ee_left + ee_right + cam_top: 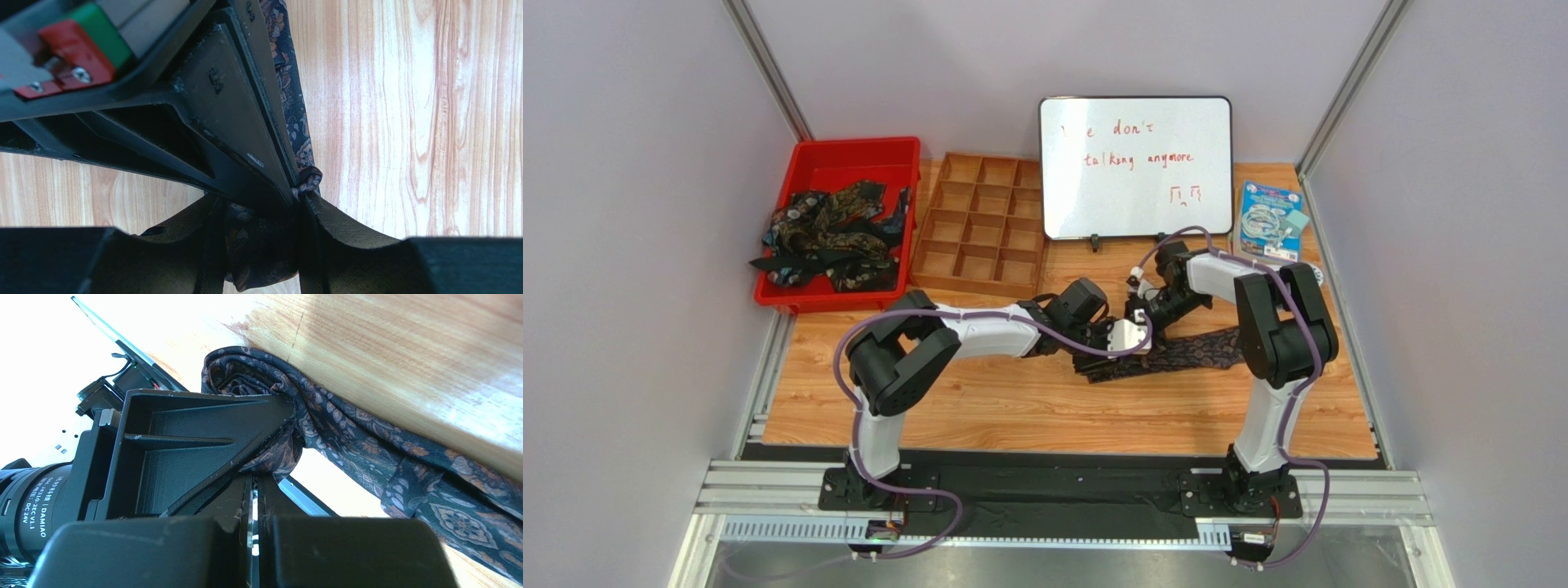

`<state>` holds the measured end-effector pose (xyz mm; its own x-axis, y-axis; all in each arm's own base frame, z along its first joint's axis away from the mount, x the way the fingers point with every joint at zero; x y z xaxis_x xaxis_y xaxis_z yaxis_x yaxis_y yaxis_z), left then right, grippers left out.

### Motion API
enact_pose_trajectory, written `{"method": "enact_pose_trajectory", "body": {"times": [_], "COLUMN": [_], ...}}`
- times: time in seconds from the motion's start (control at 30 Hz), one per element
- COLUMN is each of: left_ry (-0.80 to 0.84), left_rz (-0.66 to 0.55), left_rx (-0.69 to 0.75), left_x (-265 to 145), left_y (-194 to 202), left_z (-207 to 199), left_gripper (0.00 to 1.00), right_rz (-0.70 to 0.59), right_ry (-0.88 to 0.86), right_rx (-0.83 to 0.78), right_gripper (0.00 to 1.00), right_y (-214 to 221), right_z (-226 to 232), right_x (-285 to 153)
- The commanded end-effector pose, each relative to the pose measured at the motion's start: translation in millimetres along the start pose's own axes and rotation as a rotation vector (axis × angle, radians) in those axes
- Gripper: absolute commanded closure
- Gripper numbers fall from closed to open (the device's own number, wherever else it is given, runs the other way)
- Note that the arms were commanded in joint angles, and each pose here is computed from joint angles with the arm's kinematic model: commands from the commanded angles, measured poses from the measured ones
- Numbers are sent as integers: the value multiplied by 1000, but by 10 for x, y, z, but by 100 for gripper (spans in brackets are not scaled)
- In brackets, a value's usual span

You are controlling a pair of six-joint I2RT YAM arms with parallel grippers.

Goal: Roll the ties
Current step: Roll the tie at the center of the board.

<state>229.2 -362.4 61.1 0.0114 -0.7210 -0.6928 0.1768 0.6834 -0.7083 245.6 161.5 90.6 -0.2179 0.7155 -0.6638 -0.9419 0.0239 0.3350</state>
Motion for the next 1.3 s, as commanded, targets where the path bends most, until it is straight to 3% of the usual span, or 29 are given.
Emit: {"method": "enact_pose_trajectory", "body": {"times": [0.0, 0.5, 0.73, 0.87, 0.97, 1.27], "left_ry": [150, 186, 255, 251, 241, 207], "left_rz": [217, 127, 152, 165, 156, 188], "left_rx": [-95, 26, 103, 93, 72, 15], "left_x": [-16, -202, -393, -416, -412, -289], "left_y": [577, 284, 260, 291, 255, 308], "left_z": [-449, -395, -473, -495, -481, -423], "left_gripper": [66, 62, 64, 53, 50, 71], "right_rz": [-67, -102, -92, -93, -77, -99], "right_ry": [92, 235, 158, 183, 187, -81], "right_rx": [-52, 6, 5, 25, 52, -25], "right_gripper": [100, 100, 100, 100, 100, 98], "right_y": [-186, -338, -204, -177, -175, -48], "right_z": [-143, -538, -403, -506, -579, -78], "right_x": [51, 40, -51, 1, 64, -121]}}
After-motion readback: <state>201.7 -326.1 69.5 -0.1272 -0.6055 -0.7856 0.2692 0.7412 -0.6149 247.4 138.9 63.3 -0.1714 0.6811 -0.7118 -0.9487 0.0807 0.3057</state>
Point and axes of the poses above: each gripper's point midway between its finger pads, its own x axis out along the fingers, its own z axis along the line the jaws close on, y = z × x, the point moved 6 cm from there along -x, back along the fingers, and after that the axes turned 6 degrees about x, right-handed, at the moved point
